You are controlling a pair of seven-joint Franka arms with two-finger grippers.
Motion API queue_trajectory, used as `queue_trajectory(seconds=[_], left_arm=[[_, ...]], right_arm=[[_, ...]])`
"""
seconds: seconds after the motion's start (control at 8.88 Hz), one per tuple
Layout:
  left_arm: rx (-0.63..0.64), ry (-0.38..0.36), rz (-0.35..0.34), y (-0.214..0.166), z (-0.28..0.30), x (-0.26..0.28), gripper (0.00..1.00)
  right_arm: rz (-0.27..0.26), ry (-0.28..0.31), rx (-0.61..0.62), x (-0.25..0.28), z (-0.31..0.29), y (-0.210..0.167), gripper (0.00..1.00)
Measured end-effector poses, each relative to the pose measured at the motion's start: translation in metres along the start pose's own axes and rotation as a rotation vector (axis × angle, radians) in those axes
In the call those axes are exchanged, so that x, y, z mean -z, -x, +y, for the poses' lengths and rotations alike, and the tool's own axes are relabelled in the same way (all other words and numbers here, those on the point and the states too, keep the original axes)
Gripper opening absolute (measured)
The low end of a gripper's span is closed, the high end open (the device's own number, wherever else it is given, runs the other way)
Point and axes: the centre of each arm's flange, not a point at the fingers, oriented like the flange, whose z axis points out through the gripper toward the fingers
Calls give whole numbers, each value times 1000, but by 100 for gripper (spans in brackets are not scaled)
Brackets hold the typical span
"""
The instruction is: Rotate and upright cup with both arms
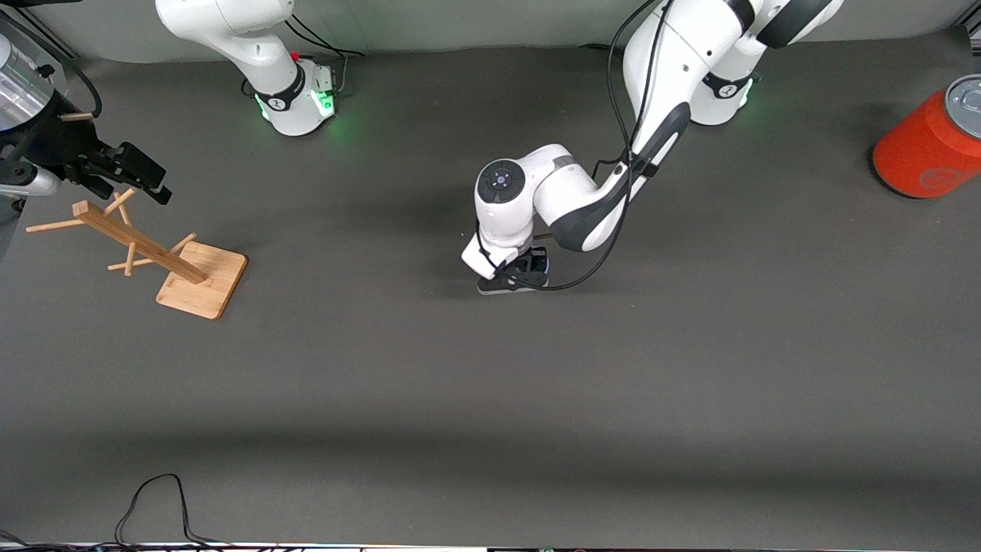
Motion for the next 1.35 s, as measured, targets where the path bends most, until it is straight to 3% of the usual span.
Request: queue_trajectory(seconds=[0.23, 0.34, 0.45, 0.68, 1.35], left_arm=[[9, -22, -76, -10, -6, 40, 93], [-16, -14, -129, -22, -23, 74, 100], [-44, -14, -150, -37, -52, 115, 100], [-92, -17, -94, -51, -115, 187, 100], [-191, -9, -26, -114, -413, 259, 100]], right_arm=[[-16, 4, 25, -8, -13, 0, 100], [-28, 7, 58, -17, -20, -2, 100], [-37, 12, 98, -28, -23, -8, 100], [-62, 22, 119, -48, -19, -19, 100], [-66, 32, 123, -55, -21, -36, 100]])
